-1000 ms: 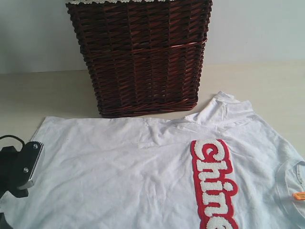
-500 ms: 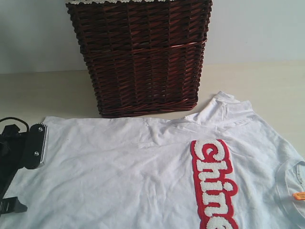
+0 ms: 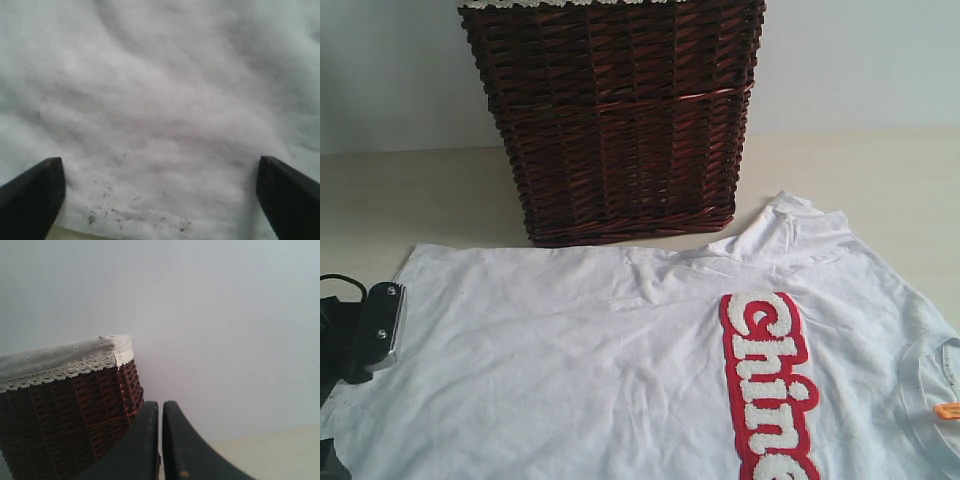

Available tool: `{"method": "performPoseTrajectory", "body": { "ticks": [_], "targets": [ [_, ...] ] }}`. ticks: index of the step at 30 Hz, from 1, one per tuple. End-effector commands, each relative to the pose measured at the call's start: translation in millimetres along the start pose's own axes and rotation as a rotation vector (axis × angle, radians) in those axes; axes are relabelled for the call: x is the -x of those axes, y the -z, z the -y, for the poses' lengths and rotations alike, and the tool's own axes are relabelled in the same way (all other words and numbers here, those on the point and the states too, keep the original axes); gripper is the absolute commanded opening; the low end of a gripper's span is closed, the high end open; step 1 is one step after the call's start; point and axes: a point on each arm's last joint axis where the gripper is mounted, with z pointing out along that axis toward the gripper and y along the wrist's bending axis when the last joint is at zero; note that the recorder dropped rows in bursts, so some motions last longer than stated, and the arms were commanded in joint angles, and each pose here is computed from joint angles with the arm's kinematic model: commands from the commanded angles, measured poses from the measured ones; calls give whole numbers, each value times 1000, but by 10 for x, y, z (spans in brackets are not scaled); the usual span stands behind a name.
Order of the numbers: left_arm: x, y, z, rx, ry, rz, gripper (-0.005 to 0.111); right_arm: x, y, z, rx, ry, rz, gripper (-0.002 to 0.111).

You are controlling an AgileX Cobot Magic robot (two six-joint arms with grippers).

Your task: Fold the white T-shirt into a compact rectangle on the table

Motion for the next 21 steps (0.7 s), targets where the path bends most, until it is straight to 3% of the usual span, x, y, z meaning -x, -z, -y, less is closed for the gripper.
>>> {"method": "performPoseTrajectory", "body": {
  "ticks": [1, 3, 7, 12, 21],
  "targets": [
    [-109, -32, 51, -122, -14, -12, 105, -21, 7, 10, -7, 15, 1, 5],
    [-139, -27, 59, -139, -19, -12, 105, -21, 7, 10, -7, 15, 1, 5],
    [-131, -33, -1, -72, -32, -4, 105, -21, 7, 10, -7, 15, 1, 5],
    [-132, -32, 14, -90, -136, -1, 105, -21, 7, 10, -7, 15, 1, 5],
    [-132, -32, 12, -88, -136, -1, 105, -21, 7, 10, -7, 15, 1, 5]
  ]
}}
